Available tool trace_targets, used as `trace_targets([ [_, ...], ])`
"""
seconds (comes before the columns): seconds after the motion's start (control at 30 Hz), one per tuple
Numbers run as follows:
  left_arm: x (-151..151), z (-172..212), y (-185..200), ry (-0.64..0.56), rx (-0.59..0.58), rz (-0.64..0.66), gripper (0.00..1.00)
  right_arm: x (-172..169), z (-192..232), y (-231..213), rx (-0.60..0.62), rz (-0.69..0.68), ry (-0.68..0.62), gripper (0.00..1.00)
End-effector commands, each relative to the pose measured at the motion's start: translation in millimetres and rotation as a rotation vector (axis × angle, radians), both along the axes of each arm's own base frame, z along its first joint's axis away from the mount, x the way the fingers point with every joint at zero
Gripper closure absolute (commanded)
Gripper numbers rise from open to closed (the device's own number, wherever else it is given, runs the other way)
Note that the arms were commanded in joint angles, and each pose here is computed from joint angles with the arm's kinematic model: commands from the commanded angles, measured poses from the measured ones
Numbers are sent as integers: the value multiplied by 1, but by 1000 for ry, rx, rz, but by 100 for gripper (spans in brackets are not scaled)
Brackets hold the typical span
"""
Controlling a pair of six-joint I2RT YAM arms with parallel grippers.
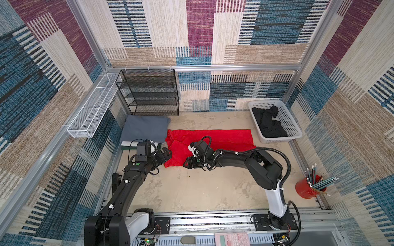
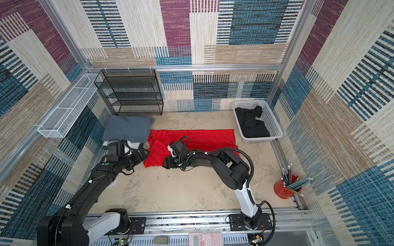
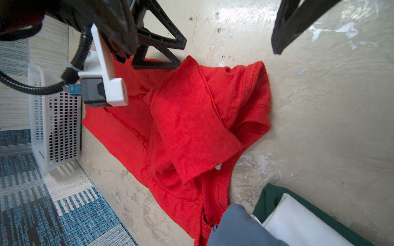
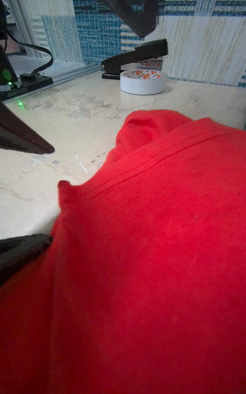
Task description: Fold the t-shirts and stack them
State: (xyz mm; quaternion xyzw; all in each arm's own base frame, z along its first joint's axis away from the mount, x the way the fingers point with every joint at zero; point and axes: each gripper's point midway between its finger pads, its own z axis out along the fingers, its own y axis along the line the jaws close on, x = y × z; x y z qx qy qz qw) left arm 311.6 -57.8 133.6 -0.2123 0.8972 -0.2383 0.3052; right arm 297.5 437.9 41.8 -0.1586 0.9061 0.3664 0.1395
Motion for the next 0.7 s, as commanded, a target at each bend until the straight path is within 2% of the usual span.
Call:
trace_targets([
  [0.0,1,2,-1,-4,3,-13,2,-7,-17,0,-38,-5,54,40],
  [0.23,4,0,-3,6,-2,-20,2,0,-18,8,-45,-4,53,61],
  [0.43,4,-1,0,9,11,-18,2,-1,-15,8,-43,-7,61,65],
  [0.5,4,-1,0,9,12,-19,2,-1,-15,7,-46,-9,65,76],
  [0.57,3,-2,0,13,13,-19,2,-1,-15,7,-47,-12,69,79],
  [0.63,3,-2,0,15,13,-19,2,-1,-12,7,-43,-17,70,89],
  [0.67,3,-3,0,17,13,-20,2,-1,-11,7,-40,-18,70,91],
])
